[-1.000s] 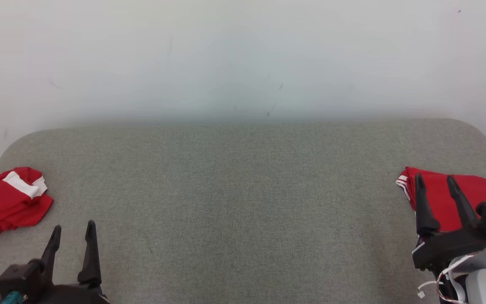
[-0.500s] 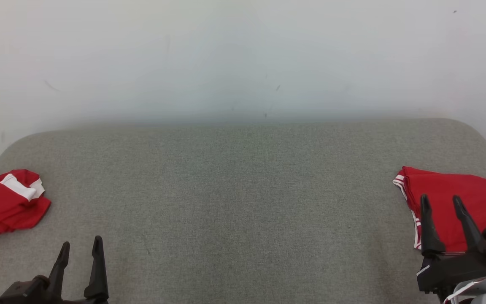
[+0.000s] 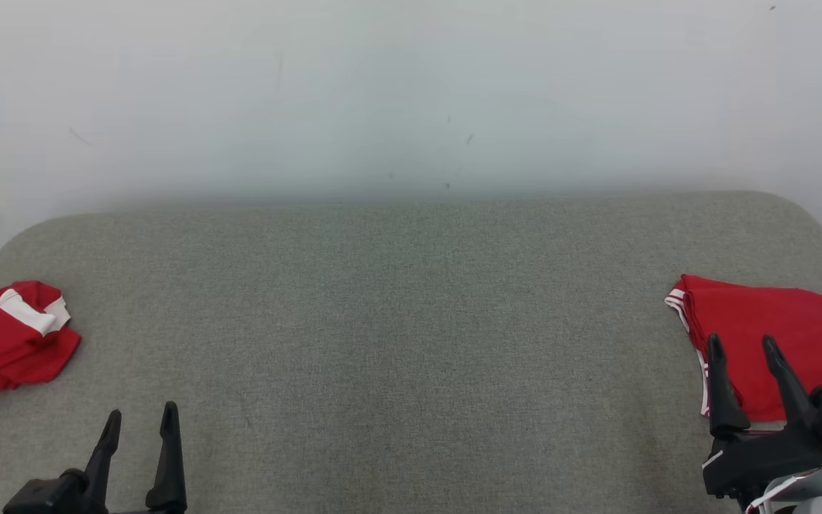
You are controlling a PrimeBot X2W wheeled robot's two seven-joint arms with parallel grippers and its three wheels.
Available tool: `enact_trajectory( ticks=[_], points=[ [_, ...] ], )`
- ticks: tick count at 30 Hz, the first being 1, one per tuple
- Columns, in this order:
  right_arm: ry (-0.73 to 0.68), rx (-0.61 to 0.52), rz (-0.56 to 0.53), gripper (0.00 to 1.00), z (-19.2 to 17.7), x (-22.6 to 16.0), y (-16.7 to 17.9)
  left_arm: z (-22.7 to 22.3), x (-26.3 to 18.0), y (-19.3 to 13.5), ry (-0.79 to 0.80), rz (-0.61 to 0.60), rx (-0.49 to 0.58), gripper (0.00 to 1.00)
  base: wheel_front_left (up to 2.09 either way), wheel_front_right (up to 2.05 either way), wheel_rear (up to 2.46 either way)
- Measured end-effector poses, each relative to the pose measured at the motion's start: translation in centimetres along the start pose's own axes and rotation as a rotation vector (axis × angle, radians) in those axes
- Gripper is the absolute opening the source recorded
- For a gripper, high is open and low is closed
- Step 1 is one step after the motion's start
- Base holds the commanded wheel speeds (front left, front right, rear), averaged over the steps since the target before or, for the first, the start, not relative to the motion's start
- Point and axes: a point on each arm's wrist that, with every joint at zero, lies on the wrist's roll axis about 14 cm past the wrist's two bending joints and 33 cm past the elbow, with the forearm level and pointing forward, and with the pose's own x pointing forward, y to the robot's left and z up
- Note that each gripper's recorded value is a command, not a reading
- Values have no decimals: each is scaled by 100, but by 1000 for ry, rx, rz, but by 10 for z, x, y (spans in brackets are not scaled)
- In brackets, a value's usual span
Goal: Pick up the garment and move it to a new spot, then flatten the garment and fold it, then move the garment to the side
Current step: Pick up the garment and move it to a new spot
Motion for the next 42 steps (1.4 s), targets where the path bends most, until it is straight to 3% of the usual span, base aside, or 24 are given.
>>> enact_trajectory(
  ticks=[21,42],
  points=[
    [21,9,53,100,-8,10,20,6,-6,12,-1,40,22,100,0,0,0],
    [96,49,307,100,-37,31,116,22,-63,84,-26,271,51,100,0,0,0]
  ],
)
